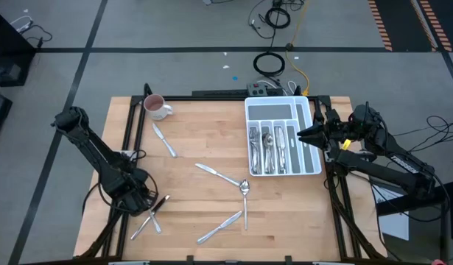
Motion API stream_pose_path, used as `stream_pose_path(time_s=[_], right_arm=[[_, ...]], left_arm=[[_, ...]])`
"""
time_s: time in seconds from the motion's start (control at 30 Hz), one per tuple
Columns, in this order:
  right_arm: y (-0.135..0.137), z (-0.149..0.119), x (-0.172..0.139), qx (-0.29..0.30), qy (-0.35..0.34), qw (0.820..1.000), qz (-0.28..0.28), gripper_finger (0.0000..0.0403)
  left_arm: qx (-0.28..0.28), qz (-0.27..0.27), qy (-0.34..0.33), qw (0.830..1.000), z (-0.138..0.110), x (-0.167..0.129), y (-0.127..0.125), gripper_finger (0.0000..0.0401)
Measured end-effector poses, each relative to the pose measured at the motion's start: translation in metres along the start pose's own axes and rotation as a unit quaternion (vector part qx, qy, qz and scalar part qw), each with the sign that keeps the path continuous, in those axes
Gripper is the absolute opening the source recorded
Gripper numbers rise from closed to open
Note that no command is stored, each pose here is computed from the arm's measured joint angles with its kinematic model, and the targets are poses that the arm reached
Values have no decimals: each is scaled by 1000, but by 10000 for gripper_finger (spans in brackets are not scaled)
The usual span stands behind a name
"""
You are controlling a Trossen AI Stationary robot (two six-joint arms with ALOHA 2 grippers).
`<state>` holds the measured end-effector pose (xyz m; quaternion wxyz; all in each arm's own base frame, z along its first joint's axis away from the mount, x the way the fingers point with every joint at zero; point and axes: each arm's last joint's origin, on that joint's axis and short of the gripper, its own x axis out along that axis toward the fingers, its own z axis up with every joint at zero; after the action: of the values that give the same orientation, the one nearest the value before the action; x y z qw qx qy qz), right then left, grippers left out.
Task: Sort silverware
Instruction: Put the silver spoon into the silverware tray
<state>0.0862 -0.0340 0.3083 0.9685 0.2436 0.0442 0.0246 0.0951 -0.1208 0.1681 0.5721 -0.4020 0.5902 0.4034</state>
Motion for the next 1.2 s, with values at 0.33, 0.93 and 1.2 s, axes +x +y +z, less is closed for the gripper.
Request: stream_pose_path(time_s=[0.33, 0.93, 1.2], right_arm=[[0, 0, 0, 1, -1, 1000, -1, 105], [-1, 0, 0, 8, -7, 1000, -15, 105], [-1, 0, 0, -11, -3, 1000, -15, 105]], left_arm=[[16, -9, -6, 1000, 2, 10, 2, 162], [19, -111, -15, 994, 4, 35, -3, 12], [-25, -143, -33, 989, 4, 31, -7, 7]])
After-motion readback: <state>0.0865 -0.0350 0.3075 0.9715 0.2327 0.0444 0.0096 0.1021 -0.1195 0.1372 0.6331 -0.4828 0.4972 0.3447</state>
